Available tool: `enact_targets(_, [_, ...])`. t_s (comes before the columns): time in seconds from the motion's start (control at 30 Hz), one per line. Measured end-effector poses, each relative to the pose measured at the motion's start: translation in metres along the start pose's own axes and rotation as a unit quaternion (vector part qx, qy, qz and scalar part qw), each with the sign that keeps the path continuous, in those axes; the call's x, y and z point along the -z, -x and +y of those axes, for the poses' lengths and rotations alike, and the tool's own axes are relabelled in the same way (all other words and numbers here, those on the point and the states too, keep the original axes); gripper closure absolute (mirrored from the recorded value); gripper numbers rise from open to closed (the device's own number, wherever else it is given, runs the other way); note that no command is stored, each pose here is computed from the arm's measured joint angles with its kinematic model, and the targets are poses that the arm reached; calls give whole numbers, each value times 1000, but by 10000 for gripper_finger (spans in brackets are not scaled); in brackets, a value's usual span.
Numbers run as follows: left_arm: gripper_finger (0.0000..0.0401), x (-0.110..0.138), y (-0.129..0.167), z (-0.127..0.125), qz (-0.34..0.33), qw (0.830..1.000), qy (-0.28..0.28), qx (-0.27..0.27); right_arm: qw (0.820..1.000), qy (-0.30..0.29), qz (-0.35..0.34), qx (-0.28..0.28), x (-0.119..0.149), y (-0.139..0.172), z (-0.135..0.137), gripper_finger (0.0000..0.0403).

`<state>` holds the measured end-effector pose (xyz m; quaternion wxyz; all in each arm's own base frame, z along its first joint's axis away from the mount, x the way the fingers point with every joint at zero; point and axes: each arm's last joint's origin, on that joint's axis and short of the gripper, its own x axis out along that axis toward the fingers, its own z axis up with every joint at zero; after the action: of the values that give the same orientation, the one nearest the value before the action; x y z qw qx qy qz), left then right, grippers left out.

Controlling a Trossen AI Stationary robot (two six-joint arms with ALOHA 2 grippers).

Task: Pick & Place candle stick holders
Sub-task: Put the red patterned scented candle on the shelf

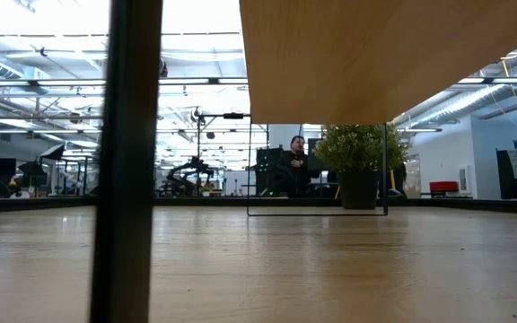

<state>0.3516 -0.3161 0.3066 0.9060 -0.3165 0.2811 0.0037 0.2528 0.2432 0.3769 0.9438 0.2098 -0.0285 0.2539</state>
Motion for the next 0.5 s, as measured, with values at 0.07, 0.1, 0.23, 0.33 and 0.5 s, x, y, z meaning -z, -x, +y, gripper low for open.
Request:
enact_targets(0.07, [279,-4,-2,0,1,1000,-3,10,1000,1,-3,-1,-1,0,0,402])
enact_targets(0.1, [279,-5,-2,0,2,1000,-4,14,1000,1,-5,-2,-2,0,0,402])
enact_targets(0.23, [279,-9,-4,-1,-6,1000,-8,24,1000,8,-18,-6,-4,0,1,402])
enact_targets(0.33, [279,-12,-5,-1,-13,999,-9,32,999,21,-29,-10,-6,0,2,402])
enact_targets(0.5, [279,-13,-5,-2,-15,999,-9,33,998,53,-40,-17,-12,5,6,402])
